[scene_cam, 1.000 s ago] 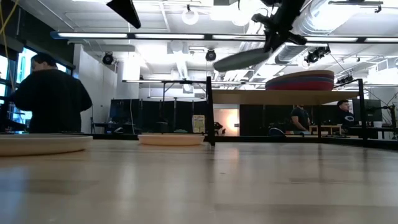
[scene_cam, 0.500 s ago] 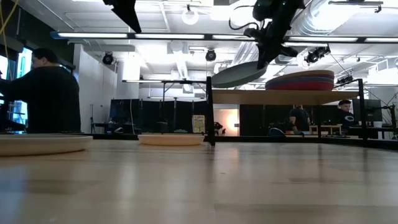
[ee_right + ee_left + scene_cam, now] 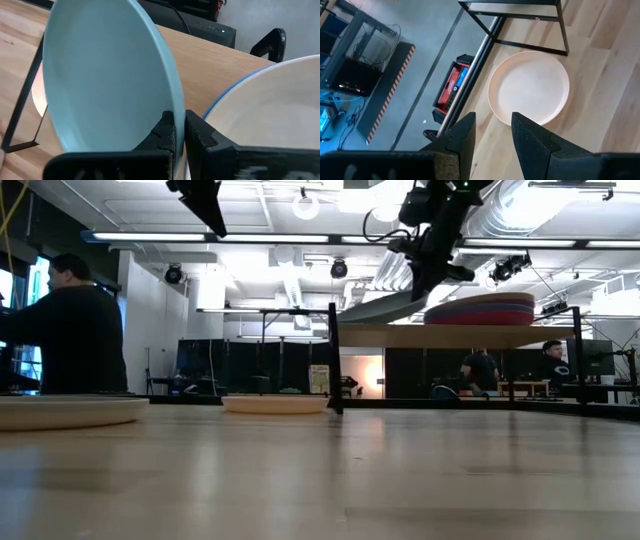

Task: Place and stack plates onto a shelf
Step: Put the light blue plate on the shelf

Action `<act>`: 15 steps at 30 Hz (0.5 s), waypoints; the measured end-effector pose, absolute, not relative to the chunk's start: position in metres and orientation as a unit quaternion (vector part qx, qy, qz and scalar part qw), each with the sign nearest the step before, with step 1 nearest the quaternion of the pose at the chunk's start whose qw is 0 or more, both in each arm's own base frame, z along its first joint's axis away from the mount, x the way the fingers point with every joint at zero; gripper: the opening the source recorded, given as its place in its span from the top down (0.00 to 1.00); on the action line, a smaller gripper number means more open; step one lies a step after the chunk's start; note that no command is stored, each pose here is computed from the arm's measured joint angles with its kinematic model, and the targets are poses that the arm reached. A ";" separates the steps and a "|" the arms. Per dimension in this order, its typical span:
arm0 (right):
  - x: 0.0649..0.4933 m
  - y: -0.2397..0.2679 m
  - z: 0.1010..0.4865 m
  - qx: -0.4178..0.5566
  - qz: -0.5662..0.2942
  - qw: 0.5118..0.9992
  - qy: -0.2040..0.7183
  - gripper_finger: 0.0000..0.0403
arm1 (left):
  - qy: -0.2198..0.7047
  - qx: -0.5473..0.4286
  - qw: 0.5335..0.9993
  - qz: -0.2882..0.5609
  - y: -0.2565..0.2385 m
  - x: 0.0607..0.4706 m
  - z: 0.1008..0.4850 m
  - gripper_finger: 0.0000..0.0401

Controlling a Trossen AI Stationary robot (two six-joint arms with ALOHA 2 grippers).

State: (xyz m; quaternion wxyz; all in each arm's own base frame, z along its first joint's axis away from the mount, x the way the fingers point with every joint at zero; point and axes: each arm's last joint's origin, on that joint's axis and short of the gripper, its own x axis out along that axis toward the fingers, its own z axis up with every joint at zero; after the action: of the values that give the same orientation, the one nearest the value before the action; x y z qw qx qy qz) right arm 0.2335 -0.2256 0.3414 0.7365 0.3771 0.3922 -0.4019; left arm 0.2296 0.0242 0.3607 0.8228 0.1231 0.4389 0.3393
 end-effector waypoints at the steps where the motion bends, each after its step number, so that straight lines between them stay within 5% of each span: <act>1: 0.234 -0.226 0.340 0.377 -0.402 0.736 0.394 1.00 | 0.439 0.123 0.823 0.339 0.024 0.230 0.361 0.71; 15: 0.235 -0.230 0.337 0.358 -0.417 0.733 0.401 1.00 | 0.439 0.123 0.823 0.339 0.024 0.230 0.361 0.71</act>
State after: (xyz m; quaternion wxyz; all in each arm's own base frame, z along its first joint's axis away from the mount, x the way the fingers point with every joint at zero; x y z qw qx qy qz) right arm 0.2349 -0.2297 0.3371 0.7331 0.3576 0.4010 -0.4170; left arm 0.2297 0.0242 0.3607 0.8229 0.1234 0.4388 0.3391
